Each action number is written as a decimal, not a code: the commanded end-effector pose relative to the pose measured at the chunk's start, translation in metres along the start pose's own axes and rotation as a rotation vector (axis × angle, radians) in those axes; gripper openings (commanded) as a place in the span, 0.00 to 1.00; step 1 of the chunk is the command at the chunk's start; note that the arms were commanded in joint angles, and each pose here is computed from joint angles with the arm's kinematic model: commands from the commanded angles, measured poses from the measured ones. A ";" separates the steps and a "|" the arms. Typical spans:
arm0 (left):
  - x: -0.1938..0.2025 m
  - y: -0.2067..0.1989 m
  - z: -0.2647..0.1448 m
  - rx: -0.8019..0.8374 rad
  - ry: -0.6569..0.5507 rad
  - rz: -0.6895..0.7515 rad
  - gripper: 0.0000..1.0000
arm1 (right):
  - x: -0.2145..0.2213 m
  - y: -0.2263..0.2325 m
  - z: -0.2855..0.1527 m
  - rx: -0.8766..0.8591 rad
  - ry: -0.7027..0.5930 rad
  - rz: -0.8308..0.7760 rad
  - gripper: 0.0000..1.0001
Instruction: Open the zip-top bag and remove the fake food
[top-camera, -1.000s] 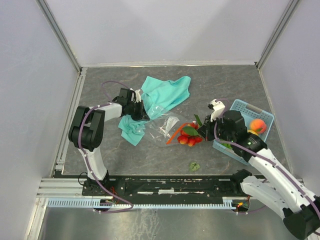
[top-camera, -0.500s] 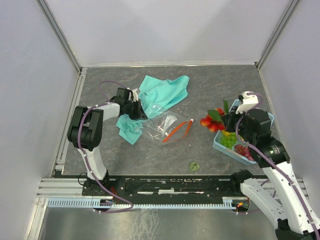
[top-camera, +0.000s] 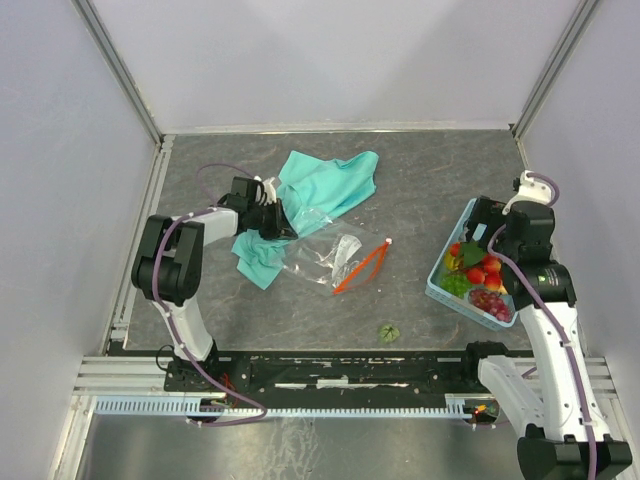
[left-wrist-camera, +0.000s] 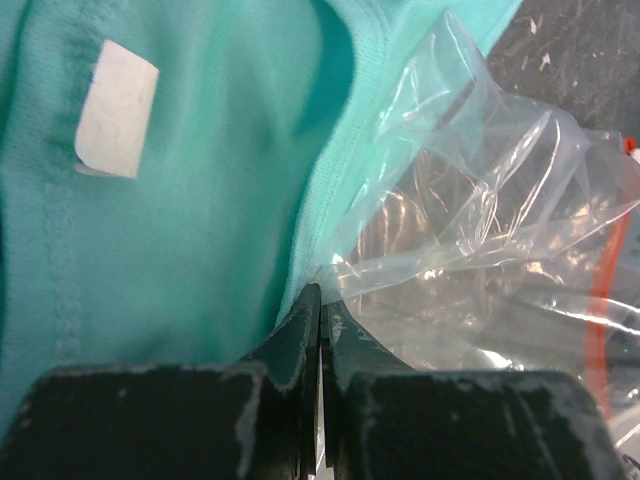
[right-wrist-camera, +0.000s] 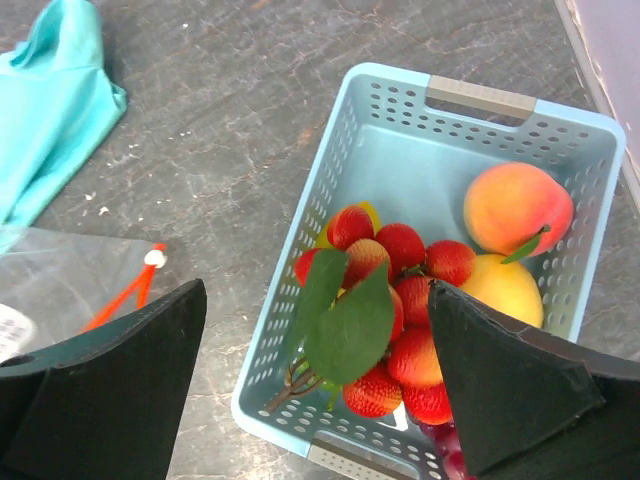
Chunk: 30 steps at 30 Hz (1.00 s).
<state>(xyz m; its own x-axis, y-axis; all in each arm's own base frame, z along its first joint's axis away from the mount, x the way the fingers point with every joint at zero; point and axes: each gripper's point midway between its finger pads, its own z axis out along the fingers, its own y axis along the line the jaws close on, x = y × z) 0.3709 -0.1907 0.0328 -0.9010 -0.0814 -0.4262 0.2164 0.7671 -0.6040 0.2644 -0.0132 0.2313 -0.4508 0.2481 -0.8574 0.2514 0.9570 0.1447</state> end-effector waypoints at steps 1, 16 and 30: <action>-0.038 -0.043 -0.032 0.102 -0.155 0.064 0.38 | -0.042 0.029 -0.020 -0.158 -0.135 0.028 0.99; -0.117 -0.176 -0.286 0.045 -0.874 0.312 0.99 | -0.133 0.189 -0.098 -0.731 -0.172 -0.138 0.99; -0.104 -0.257 -0.378 0.144 -0.887 0.444 0.99 | -0.198 0.188 -0.124 -0.644 -0.302 0.031 0.99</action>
<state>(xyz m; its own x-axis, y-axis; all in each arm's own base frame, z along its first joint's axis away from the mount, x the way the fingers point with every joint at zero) 0.2743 -0.1331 0.4991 -0.0593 -0.3220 -0.9449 0.5459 0.7820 -0.3008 0.2927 0.1495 0.4877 -0.2040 0.2512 -0.9462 -0.4142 0.8536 0.3159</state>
